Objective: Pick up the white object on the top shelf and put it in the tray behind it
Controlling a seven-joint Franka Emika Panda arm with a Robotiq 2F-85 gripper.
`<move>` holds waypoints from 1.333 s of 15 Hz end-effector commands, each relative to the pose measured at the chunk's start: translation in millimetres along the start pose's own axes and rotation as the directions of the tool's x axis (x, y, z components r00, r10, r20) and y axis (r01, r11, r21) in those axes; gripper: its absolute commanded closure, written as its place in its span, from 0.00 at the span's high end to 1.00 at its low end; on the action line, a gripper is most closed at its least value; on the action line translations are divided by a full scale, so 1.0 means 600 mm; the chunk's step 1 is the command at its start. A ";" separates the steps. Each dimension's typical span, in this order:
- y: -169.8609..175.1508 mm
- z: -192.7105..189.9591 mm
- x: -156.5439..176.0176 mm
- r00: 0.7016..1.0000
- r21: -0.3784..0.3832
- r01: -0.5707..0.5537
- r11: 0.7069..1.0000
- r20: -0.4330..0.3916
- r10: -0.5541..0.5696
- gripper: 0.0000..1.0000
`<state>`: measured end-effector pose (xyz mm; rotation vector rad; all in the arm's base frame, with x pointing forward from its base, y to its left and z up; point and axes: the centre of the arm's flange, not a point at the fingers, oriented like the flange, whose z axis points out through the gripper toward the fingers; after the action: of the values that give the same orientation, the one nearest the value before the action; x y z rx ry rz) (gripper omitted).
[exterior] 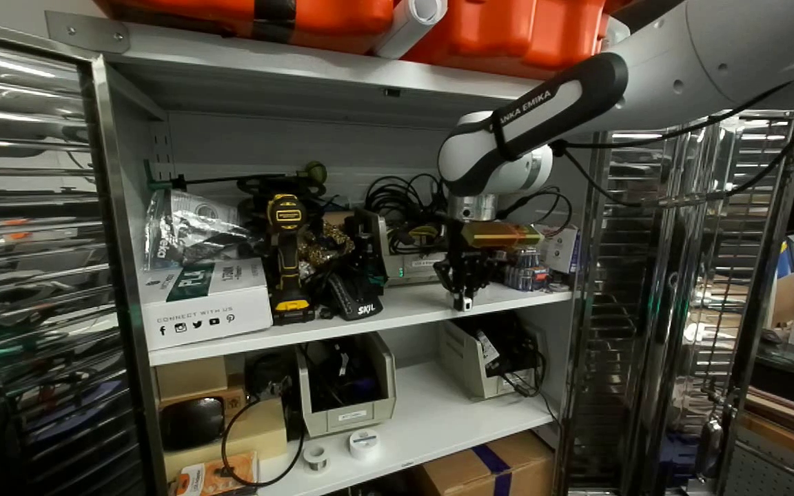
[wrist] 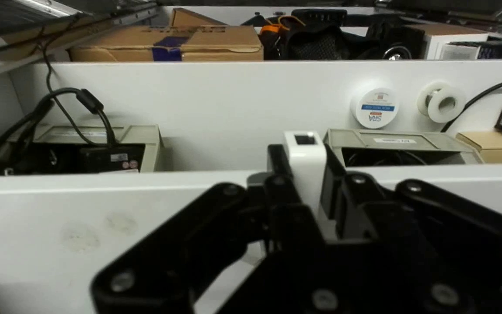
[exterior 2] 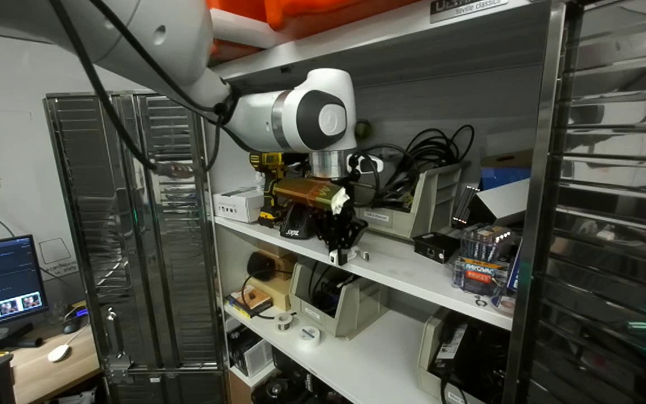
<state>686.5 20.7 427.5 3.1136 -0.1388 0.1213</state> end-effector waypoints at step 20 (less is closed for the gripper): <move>-0.030 -0.148 0.038 0.483 0.172 -0.543 0.822 -0.737 0.473 0.12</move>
<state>654.0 36.2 499.7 2.6335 -0.8866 1.2101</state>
